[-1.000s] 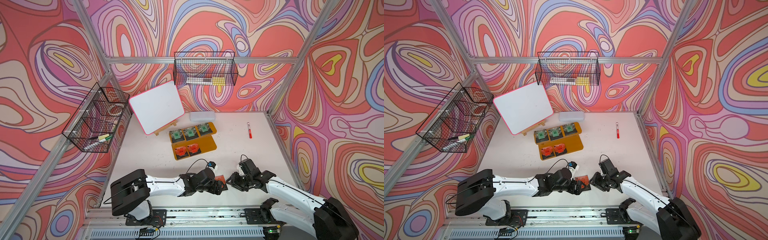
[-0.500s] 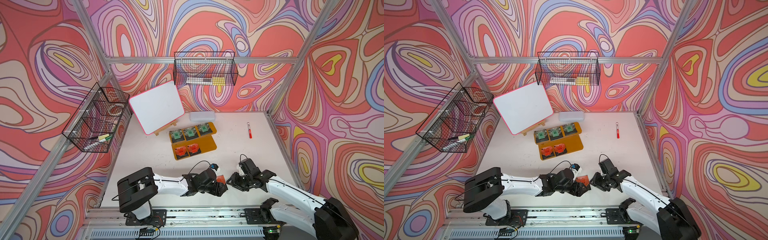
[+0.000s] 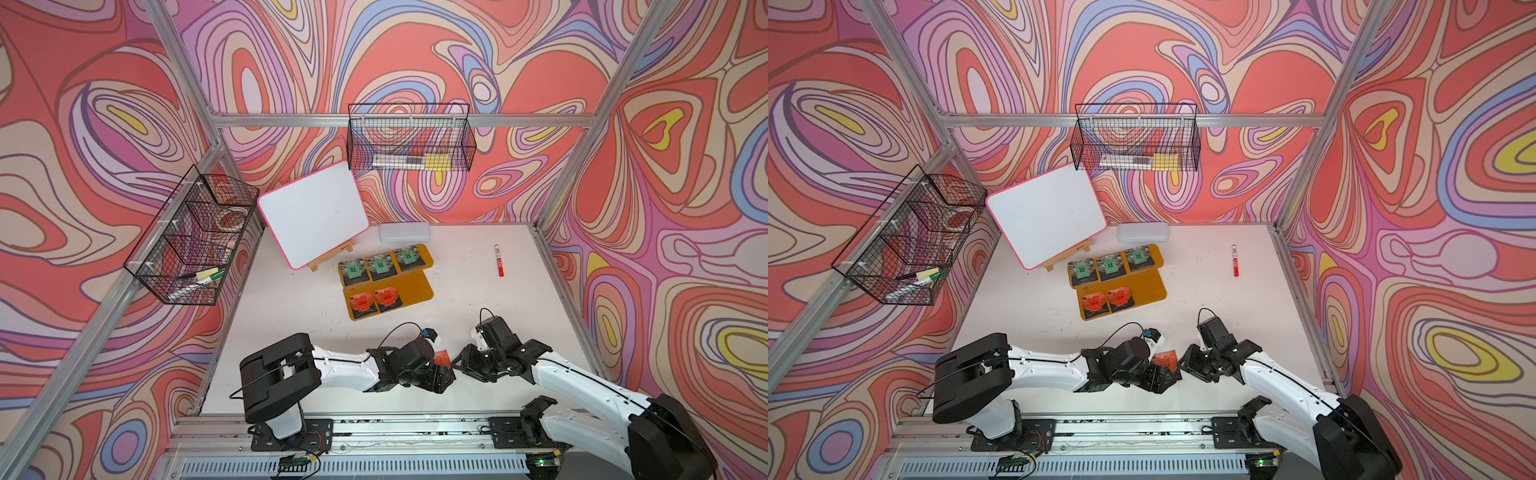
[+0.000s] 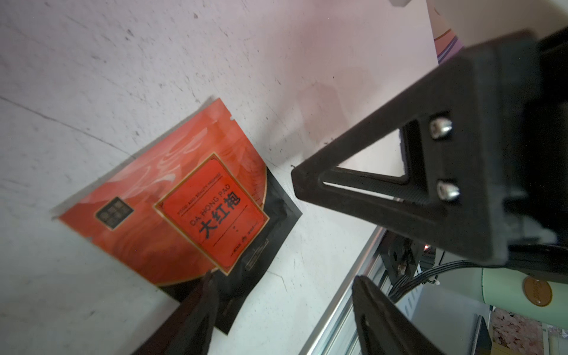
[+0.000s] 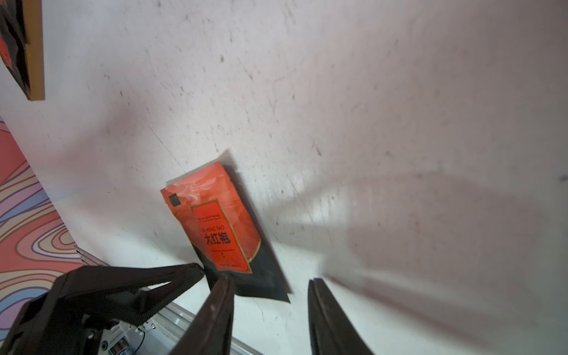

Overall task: Place the tea bags on the shelf by color
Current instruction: Pick up the tea bag from the center of the board.

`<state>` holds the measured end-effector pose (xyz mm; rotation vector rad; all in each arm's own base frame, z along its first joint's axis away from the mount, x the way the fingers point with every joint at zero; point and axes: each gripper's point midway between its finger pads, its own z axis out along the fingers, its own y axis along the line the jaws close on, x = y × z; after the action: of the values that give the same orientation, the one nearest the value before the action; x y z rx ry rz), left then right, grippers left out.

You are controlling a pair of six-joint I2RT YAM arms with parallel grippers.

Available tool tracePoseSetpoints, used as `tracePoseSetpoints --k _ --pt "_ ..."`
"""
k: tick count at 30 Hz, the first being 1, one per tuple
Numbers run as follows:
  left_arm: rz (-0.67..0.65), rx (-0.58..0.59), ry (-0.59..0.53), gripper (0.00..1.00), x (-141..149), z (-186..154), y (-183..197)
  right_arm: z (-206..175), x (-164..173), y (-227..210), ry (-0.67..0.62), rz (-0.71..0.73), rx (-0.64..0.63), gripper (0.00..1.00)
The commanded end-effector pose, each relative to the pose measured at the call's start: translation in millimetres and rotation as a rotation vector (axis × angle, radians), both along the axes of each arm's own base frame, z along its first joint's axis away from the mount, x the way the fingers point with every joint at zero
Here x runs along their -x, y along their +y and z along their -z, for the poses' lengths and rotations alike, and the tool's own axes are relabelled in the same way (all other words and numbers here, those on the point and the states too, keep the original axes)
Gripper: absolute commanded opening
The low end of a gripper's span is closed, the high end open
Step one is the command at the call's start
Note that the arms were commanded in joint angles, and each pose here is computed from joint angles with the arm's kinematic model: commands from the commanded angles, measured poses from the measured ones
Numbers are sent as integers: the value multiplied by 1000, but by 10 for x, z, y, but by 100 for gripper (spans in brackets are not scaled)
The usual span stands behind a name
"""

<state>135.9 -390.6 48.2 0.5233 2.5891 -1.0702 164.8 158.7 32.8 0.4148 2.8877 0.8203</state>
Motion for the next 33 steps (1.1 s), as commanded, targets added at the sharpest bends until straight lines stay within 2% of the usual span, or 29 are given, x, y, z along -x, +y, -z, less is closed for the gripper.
tracePoseSetpoints --k 1,13,23,33 --pt "-9 -43 7 74 -2 88 22 -74 -69 56 -30 -22 -18 41" --pt "-27 -75 36 74 -9 203 78 -86 -85 96 -41 -51 -30 41" --pt "-41 -80 47 74 -19 238 114 -58 -56 245 -25 -72 -126 39" --pt "-45 -82 50 74 -26 249 123 83 27 160 24 -48 -85 39"
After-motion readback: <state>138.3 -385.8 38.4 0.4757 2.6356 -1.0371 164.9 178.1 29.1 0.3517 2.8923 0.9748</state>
